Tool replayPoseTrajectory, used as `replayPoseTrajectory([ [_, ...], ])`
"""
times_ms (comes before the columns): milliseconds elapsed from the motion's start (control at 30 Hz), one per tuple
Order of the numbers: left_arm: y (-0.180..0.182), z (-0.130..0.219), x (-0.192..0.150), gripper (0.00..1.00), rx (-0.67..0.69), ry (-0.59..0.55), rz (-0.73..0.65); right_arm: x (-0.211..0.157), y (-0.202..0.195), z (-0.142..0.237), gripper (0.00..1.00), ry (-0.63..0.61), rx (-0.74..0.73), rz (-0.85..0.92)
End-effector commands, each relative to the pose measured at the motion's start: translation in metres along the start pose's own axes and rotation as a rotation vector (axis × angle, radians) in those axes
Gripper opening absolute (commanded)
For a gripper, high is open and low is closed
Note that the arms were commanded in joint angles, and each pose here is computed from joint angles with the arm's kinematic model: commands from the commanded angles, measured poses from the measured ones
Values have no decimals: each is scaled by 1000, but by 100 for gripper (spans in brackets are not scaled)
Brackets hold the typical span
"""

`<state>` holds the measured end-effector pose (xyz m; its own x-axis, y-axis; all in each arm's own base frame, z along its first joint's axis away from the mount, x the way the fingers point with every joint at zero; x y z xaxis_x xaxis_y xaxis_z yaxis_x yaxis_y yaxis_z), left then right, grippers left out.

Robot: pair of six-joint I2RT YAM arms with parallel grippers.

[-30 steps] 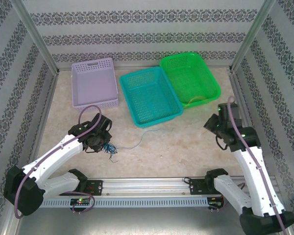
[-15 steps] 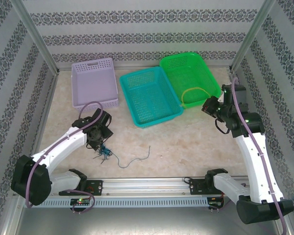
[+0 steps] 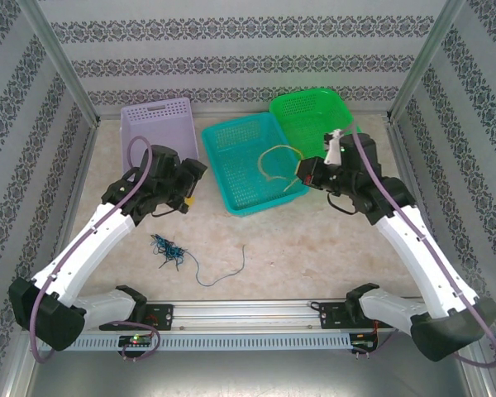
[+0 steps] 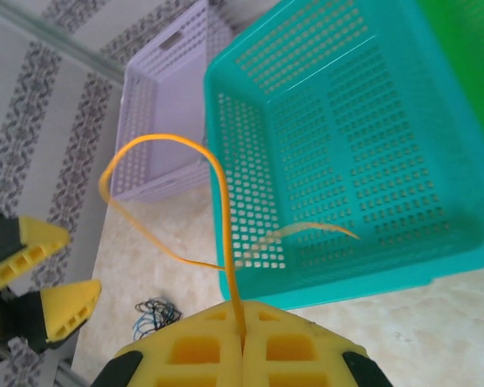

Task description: Untangle the cables

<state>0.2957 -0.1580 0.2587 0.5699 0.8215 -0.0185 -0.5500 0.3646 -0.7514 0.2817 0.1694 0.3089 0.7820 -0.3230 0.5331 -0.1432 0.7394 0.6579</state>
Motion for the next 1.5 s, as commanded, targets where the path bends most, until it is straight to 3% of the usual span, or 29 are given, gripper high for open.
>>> replayPoseTrajectory([
  [0, -35, 5, -8, 83, -119, 78, 129, -6, 22, -20, 0, 32, 86, 41],
  [267, -19, 11, -13, 99, -88, 106, 355, -35, 65, -54, 0, 162, 216, 208],
  [533, 3, -3, -15, 100, -102, 128, 524, -58, 82, -72, 0, 249, 263, 329],
  [800, -6, 0, -15, 97, -136, 144, 566, -80, 97, -82, 0, 305, 269, 431],
  [933, 0, 3, -12, 83, -145, 120, 588, -87, 102, -82, 0, 320, 283, 445],
  [1167, 7, 1, -4, 44, -146, 76, 585, -98, 102, -71, 0, 344, 289, 482],
  [1333, 13, 4, 15, 24, -107, 0, 489, -106, 102, -57, 0, 380, 313, 508],
  [1467, -8, 8, 43, 9, -145, -72, 308, -122, 104, -45, 0, 485, 365, 508],
])
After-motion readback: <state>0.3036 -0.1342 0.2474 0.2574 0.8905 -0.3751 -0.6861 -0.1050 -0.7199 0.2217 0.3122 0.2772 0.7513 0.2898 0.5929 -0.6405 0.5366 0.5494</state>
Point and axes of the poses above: each hand's point on the last joint's axis, 136 mm out from that joint toward the fingers, its own z axis back along the fingers, its own y axis along the line the jaws close on, x = y × z, the point moved 2 cm from there along z, back along the fingers, and after that the axes turned 1 degree about -z, right-handed, at the moved point
